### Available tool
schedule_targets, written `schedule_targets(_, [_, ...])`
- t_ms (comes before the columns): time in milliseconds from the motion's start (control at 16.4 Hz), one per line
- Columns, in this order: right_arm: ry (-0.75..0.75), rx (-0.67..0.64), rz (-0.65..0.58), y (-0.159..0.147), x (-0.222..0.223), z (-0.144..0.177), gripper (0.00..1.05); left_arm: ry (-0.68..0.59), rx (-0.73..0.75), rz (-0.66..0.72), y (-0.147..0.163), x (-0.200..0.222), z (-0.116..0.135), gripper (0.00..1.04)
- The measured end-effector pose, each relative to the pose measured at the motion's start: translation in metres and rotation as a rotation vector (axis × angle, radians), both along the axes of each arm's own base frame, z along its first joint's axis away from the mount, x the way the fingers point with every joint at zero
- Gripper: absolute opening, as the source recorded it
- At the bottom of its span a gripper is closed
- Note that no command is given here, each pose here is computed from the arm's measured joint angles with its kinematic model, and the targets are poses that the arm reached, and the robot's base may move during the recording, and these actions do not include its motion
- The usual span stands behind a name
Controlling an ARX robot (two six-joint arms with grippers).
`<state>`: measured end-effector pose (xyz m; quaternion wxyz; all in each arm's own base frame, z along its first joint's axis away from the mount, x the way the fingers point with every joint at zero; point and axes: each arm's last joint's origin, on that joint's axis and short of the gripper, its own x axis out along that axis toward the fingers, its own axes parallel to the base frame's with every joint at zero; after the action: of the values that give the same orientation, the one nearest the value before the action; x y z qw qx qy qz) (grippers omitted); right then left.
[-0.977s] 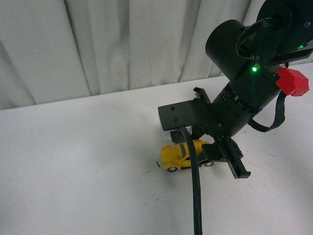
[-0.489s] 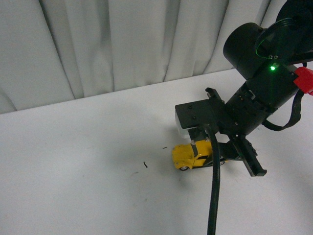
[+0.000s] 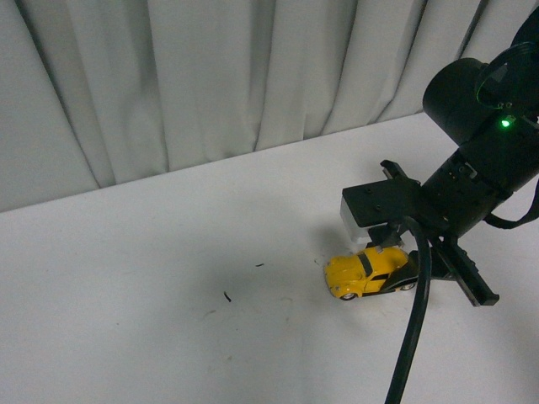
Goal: Wind up and store yellow beetle toy
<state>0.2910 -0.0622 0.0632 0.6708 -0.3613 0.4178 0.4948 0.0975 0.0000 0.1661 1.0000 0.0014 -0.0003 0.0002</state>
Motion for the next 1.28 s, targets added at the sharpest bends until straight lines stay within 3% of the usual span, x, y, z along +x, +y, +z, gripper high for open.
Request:
schedule_targets(428, [0.038, 0.000, -0.026, -0.038, -0.027, 0.002, 0.42, 0.000, 0.000, 0.000, 0.000, 0.000, 0.000, 0.98])
schedule_targets(855, [0.075, -0.013, -0.014, -0.038, -0.040, 0.006, 0.44, 0.000, 0.000, 0.000, 0.000, 0.000, 0.000, 0.98])
schedule_targets(1161, [0.124, -0.020, 0.003, -0.032, -0.047, 0.002, 0.96, 0.000, 0.000, 0.000, 0.000, 0.000, 0.000, 0.98])
schedule_targets(1222, [0.124, -0.020, 0.003, -0.032, -0.047, 0.002, 1.00, 0.000, 0.000, 0.000, 0.000, 0.000, 0.000, 0.98])
schedule_targets(1283, [0.124, -0.020, 0.003, -0.032, -0.047, 0.002, 0.97, 0.000, 0.000, 0.000, 0.000, 0.000, 0.000, 0.98])
